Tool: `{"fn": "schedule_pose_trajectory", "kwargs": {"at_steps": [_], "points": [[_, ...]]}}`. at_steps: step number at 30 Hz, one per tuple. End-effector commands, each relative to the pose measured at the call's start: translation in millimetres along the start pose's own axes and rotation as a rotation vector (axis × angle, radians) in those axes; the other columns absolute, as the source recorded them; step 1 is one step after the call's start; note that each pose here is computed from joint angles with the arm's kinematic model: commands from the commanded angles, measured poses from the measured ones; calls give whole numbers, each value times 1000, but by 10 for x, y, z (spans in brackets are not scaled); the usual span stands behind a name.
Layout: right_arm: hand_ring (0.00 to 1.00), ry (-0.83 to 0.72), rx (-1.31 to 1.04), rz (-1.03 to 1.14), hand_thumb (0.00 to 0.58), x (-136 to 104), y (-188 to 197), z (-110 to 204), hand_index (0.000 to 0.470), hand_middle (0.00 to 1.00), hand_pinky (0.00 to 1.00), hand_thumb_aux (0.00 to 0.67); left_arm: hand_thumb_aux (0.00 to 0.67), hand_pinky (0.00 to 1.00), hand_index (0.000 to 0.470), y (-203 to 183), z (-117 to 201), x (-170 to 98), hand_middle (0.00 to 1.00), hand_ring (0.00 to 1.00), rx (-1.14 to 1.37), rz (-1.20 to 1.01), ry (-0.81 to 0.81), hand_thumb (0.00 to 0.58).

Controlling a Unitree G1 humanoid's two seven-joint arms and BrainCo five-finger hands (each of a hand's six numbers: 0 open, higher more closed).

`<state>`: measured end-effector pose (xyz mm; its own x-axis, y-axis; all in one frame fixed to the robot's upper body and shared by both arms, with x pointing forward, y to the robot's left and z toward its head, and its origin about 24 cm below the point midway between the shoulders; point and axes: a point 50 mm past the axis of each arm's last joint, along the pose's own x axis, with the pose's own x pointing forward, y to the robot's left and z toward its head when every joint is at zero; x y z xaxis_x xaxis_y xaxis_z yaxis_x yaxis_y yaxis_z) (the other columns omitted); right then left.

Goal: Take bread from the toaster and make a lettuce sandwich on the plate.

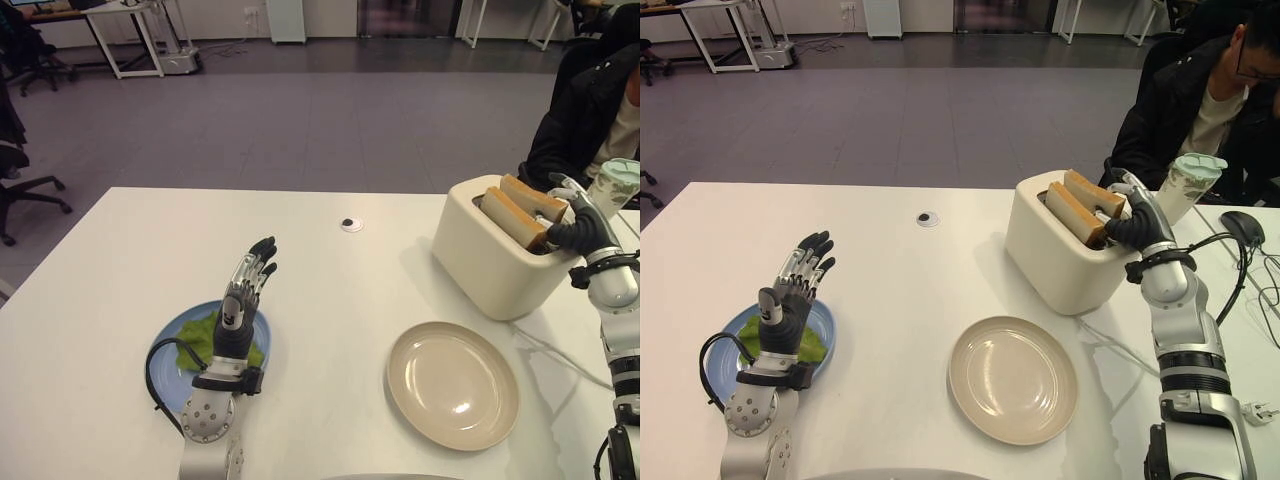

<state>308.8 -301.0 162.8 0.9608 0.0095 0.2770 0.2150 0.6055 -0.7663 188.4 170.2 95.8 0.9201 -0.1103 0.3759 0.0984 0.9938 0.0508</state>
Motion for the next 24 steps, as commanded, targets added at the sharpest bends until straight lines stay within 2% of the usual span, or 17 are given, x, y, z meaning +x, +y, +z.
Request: {"fn": "schedule_pose_trajectory", "kwargs": {"at_steps": [1, 7, 11, 14, 16, 18, 24], "points": [[0, -101, -6, -101, 580, -23, -389, 227, 470, 0, 0, 670, 0, 0, 0, -7, 18, 15, 0, 0, 9, -6, -4, 0], [0, -201, 10, -193, 580, -102, -854, 544, 470, 0, 0, 670, 0, 0, 0, -25, 32, 29, 0, 0, 7, -12, -10, 0], [0, -247, 156, -82, 580, -202, -875, 702, 470, 0, 0, 670, 0, 0, 0, -33, 40, 38, 0, 0, 8, -17, -11, 0], [0, -258, 373, 259, 580, -399, -703, 818, 470, 0, 0, 670, 0, 0, 0, 6, 43, 31, 0, 0, 23, -12, -7, 0], [0, -248, 469, 598, 580, -676, -490, 907, 470, 0, 0, 670, 0, 0, 0, 37, 60, 44, 0, 0, 42, -12, -12, 0], [0, -162, 517, 841, 580, -925, -272, 839, 470, 0, 0, 670, 0, 0, 0, 48, 70, 49, 0, 0, 55, -12, -17, 0], [0, 117, 587, 1141, 580, -1422, 238, 434, 470, 0, 0, 670, 0, 0, 0, 108, 49, 41, 0, 0, 88, -19, -4, 0]]}}
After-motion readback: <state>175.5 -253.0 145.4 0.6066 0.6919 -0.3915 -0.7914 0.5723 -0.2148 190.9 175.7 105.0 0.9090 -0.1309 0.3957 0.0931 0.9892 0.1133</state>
